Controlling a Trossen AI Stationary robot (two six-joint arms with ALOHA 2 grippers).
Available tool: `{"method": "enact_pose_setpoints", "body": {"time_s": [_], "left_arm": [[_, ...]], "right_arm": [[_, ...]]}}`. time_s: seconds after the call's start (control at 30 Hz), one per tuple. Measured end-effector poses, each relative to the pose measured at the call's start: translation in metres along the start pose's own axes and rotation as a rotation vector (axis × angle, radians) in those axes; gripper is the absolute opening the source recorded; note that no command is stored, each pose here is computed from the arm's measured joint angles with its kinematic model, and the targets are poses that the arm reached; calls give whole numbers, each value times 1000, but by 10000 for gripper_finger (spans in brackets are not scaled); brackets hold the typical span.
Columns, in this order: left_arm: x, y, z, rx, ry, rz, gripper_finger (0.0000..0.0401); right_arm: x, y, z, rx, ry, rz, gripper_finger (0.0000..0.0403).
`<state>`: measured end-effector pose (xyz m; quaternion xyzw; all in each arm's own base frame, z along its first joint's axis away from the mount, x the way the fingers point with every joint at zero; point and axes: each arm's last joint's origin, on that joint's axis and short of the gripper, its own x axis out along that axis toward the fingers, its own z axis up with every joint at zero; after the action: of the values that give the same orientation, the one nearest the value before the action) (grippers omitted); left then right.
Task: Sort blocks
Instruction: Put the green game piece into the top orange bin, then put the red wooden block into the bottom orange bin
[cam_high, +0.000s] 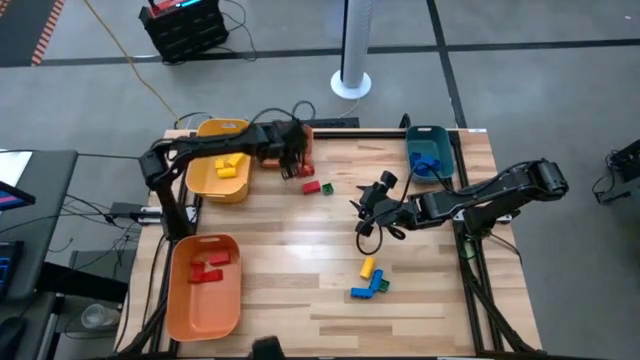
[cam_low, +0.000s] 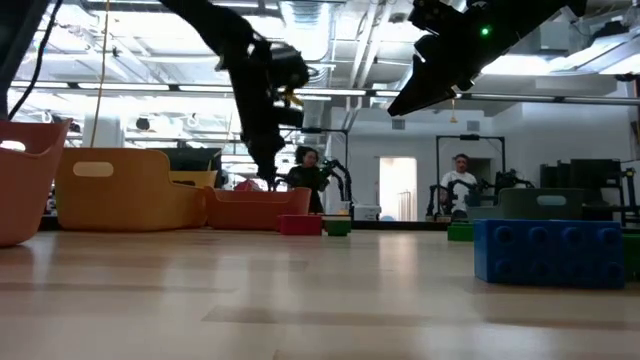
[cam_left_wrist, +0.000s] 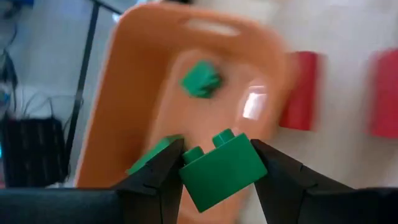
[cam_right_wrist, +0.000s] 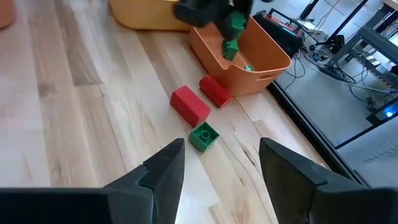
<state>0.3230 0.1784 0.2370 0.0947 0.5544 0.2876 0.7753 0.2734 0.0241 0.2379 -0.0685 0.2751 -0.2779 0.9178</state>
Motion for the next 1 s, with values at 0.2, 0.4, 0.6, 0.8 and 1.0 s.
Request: {"method": "enact_pose_setpoints", "body": {"time_s": [0.2,0.4,0.6,0.8,1.0], "left_arm": [[37,27,-14,-99,80,2,164],[50,34,-23,-102,151,-6,221],[30,37,-13,-89,89,6,263],[9,13,4,-35,-44,-200,267],[-13,-43,21,231,-175,-300,267]], "right_arm": [[0,0,0,-4,-2,1,219],[0,0,0,-11,-4,1,219],[0,0,1,-10,-8,2,219],[0,0,1,-10,-8,2,219],[0,0,1,-11,-6,3,219]]}}
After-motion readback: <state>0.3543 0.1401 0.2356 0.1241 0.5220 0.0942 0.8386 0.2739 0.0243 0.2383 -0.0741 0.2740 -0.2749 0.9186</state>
